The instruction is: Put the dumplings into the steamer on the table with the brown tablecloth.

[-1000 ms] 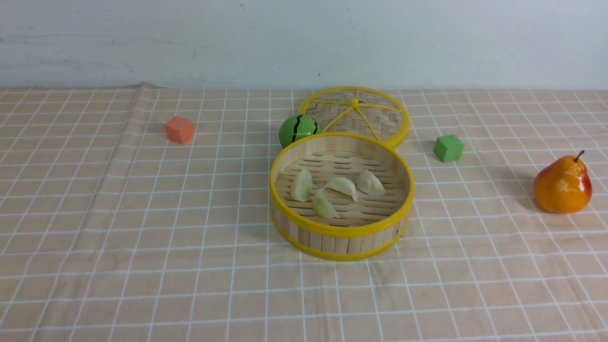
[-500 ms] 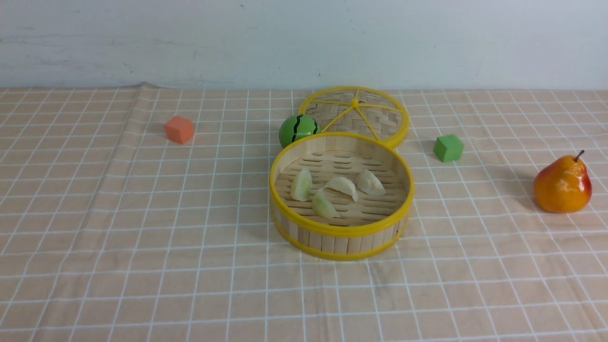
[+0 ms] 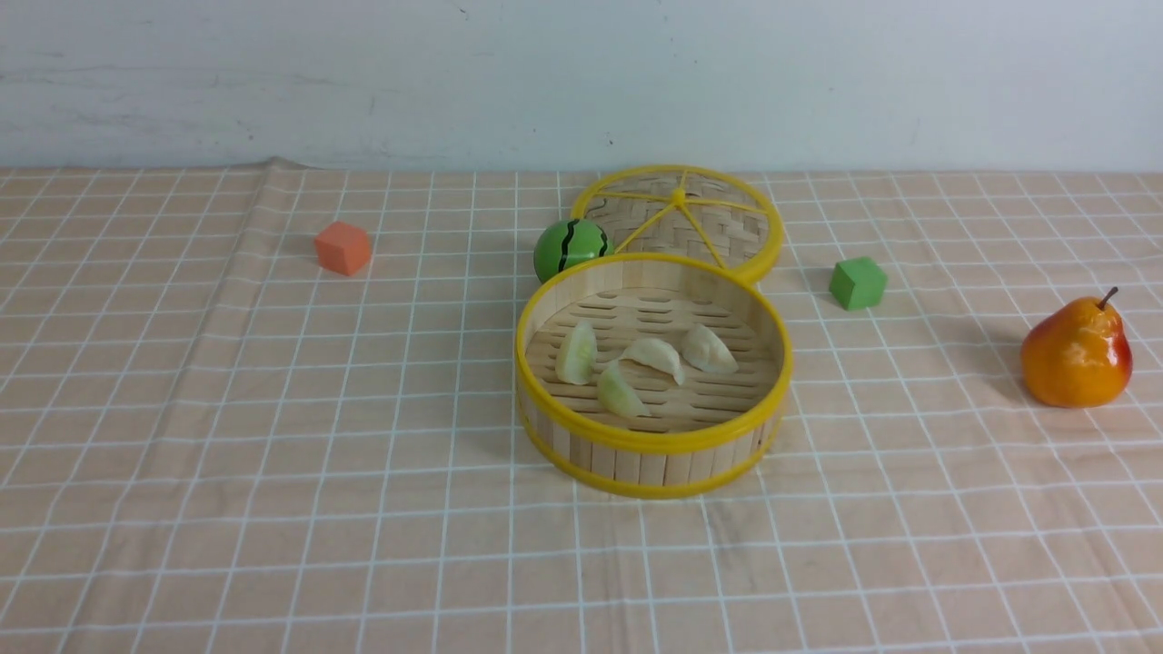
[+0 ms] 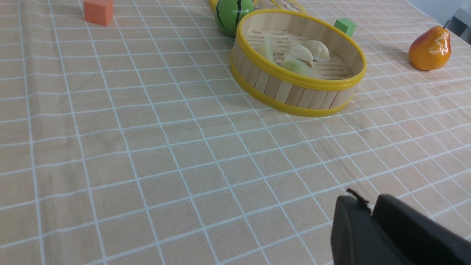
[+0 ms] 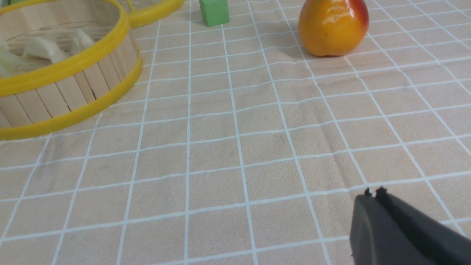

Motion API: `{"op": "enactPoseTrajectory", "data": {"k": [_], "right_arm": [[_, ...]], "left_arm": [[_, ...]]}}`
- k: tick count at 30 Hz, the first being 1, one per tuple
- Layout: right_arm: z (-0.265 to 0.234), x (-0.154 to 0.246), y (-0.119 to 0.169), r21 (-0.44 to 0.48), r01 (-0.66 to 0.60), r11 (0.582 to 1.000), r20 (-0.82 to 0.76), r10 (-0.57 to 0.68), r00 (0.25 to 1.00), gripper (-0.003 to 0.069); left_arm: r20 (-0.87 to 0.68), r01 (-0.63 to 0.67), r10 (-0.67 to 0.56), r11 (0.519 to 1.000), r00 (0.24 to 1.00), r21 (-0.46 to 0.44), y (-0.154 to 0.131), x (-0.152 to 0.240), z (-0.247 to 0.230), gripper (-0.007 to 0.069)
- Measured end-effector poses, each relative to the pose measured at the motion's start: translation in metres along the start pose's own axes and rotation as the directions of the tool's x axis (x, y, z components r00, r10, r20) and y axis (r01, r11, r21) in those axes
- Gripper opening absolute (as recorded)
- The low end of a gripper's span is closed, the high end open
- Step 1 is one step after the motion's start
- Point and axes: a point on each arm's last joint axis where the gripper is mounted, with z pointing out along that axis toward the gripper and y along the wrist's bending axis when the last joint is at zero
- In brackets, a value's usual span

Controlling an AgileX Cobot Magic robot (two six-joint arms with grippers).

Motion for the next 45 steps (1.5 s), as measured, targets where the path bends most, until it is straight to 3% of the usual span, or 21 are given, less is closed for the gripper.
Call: {"op": "enactPoseTrajectory", "data": {"k": [7,12,17,20,24,30,33,45], "right_arm": [[0.0,0.0,0.0,0.0,0.0,1.0,0.0,0.0,1.0,0.0],[0.0,0.0,0.0,0.0,0.0,1.0,0.0,0.0,1.0,0.0005],[0.0,0.0,0.0,0.0,0.0,1.0,0.0,0.0,1.0,0.0011],[0.0,0.0,0.0,0.0,0.0,1.0,0.0,0.0,1.0,0.0015],[0.0,0.0,0.0,0.0,0.0,1.0,0.0,0.0,1.0,0.0021],[0.0,0.0,0.0,-0.001,-0.002,1.0,0.0,0.002,1.0,0.003],[0.0,0.0,0.0,-0.001,-0.002,1.0,0.0,0.002,1.0,0.0031],[0.0,0.0,0.0,-0.001,-0.003,1.0,0.0,0.003,1.0,0.0038]], "left_arm": [[0.009,0.004,-0.004,1.0,1.0,0.006,0.0,0.0,0.001,0.0074],[0.161,-0.038,0.04,0.999,0.986,-0.017,0.003,0.0,0.015,-0.0015],[0.295,-0.022,0.059,0.992,0.954,-0.125,0.013,0.015,0.034,-0.0014],[0.352,0.023,0.067,0.969,0.934,-0.246,0.026,0.036,0.044,-0.0014],[0.318,0.084,0.034,0.933,0.948,-0.35,0.04,0.062,0.055,-0.0014],[0.184,0.088,-0.013,0.91,0.983,-0.405,0.046,0.079,0.058,-0.0014],[0.114,0.082,-0.037,0.904,0.993,-0.419,0.047,0.086,0.059,-0.0014],[0.106,0.079,-0.037,0.904,0.994,-0.42,0.047,0.087,0.059,-0.0014]]}}
